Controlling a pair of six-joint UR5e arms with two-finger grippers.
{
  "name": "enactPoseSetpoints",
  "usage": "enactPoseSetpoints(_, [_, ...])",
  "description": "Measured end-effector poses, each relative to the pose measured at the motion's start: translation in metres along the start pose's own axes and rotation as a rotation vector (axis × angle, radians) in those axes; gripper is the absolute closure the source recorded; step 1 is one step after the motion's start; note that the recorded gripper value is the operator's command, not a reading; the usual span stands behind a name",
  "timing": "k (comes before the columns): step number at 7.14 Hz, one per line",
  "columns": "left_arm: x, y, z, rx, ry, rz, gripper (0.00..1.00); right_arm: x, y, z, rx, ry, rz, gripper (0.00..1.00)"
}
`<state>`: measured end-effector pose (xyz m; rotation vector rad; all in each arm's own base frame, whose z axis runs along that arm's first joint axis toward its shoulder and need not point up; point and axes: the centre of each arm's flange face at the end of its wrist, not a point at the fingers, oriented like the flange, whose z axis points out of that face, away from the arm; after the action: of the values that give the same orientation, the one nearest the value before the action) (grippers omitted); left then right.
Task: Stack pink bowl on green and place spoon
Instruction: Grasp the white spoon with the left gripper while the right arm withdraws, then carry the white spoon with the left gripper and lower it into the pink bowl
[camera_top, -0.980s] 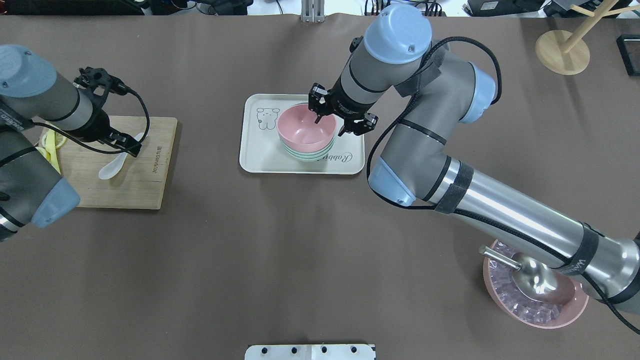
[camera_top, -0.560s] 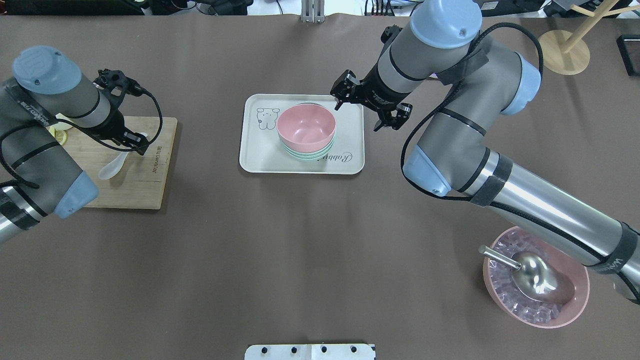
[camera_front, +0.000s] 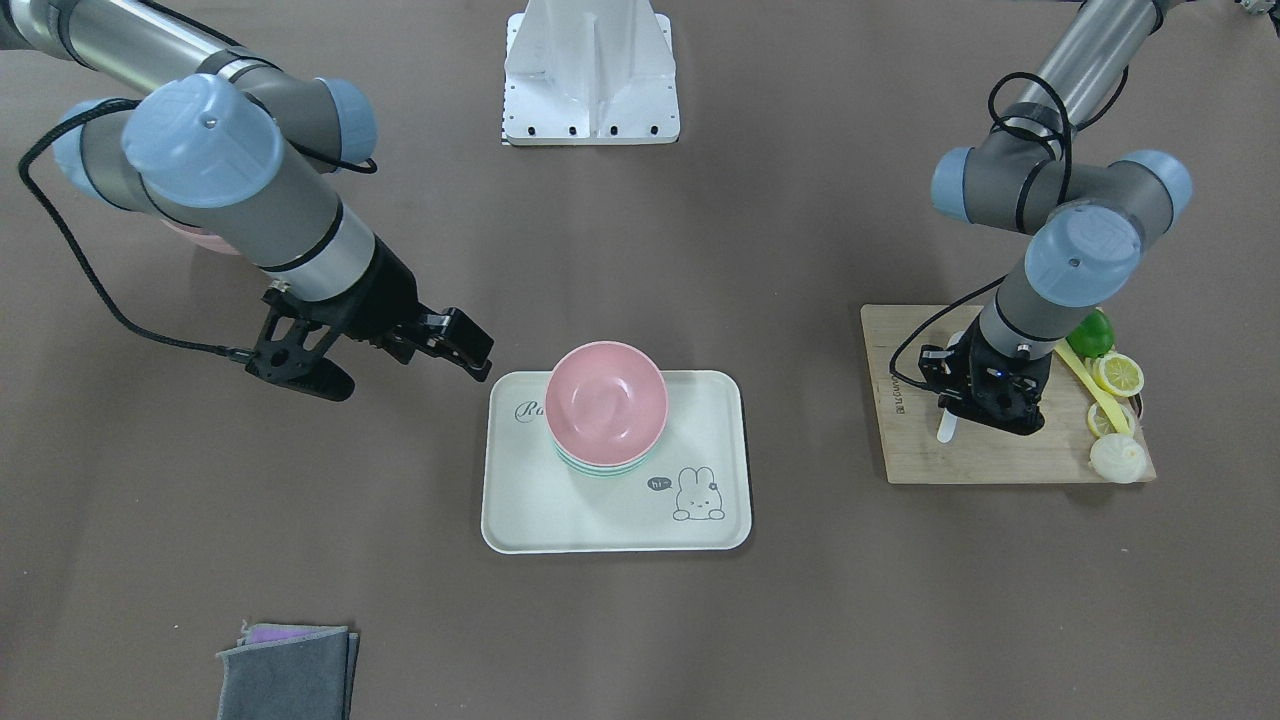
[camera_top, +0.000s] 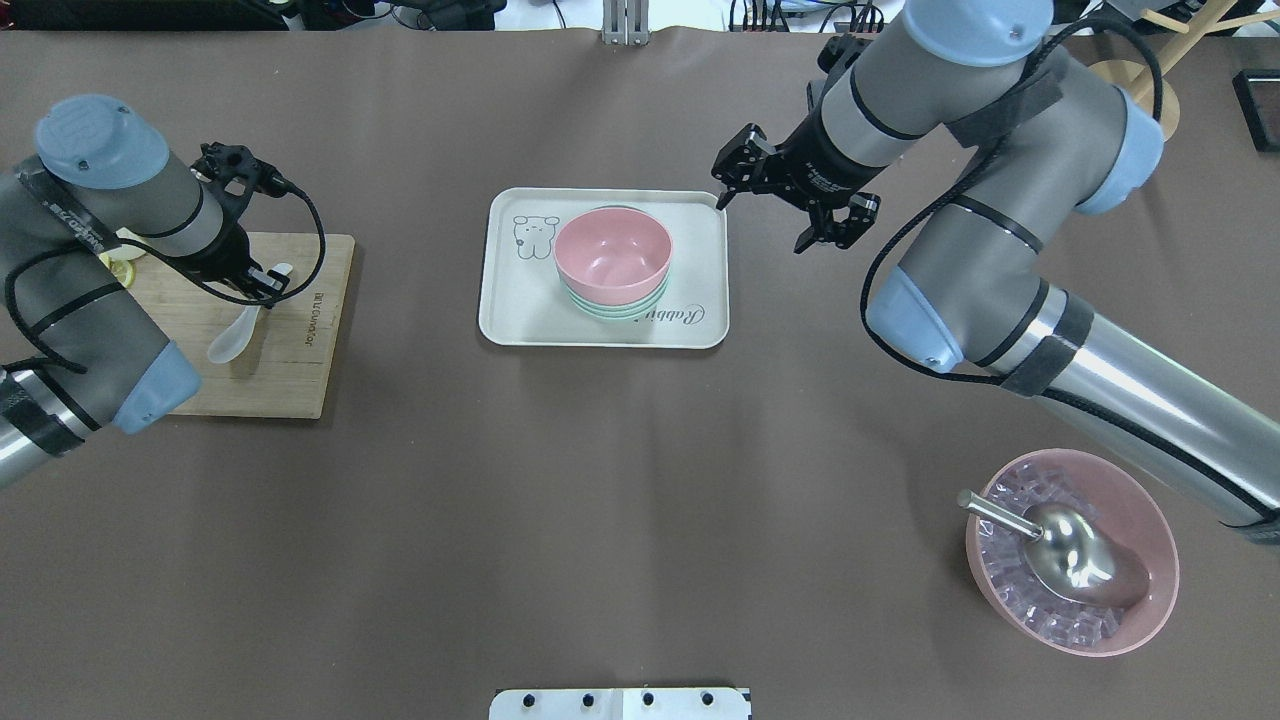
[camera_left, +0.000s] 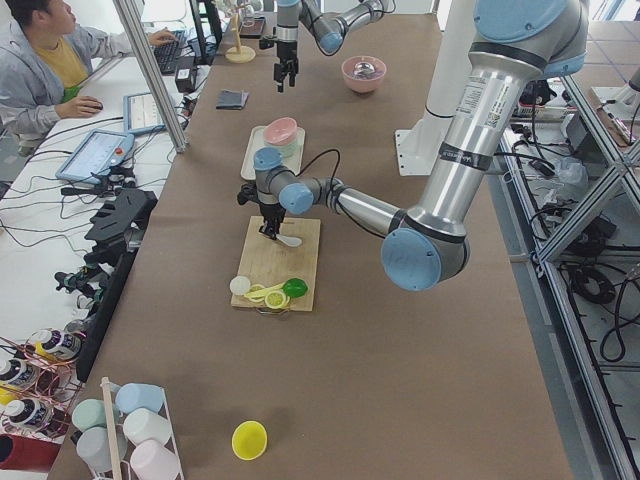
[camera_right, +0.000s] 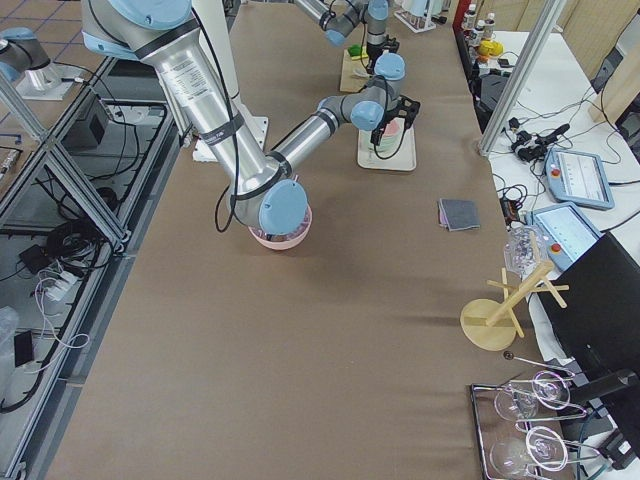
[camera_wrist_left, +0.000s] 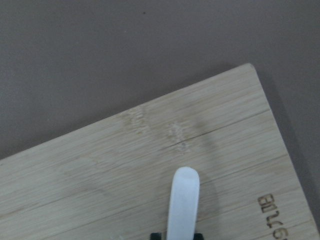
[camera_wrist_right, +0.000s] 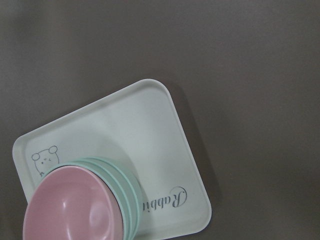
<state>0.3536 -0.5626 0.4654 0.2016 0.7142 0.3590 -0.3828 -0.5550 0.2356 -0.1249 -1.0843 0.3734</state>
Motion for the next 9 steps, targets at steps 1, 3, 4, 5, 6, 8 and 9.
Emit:
enactPoseSetpoints(1, [0.012,-0.012,-0.011,0.005,0.019,-0.003,1.0,0.027,-0.014,-0.017,-0.005,0.001,-0.025,0.0])
enactPoseSetpoints(3, [0.058,-0.049,-0.054,0.03,0.092,-0.077,1.0,0.104,-0.052,-0.04,-0.016,0.032,-0.098,0.0])
enactPoseSetpoints(4, [0.091,-0.072,-0.084,0.058,0.133,-0.13,1.0,0.147,-0.066,-0.04,-0.018,0.064,-0.155,0.0])
enactPoseSetpoints(5, [0.128,-0.095,-0.111,0.08,0.169,-0.183,1.0,0.185,-0.078,-0.04,-0.021,0.094,-0.21,0.0])
enactPoseSetpoints(6, [0.167,-0.115,-0.132,0.093,0.2,-0.218,1.0,0.215,-0.088,-0.042,-0.022,0.118,-0.25,0.0])
enactPoseSetpoints(8, [0.248,-0.151,-0.159,0.096,0.253,-0.281,1.0,0.254,-0.102,-0.045,-0.024,0.149,-0.29,0.0])
enactPoseSetpoints(9, [0.286,-0.16,-0.164,0.09,0.271,-0.309,1.0,0.262,-0.106,-0.045,-0.024,0.155,-0.294,0.0])
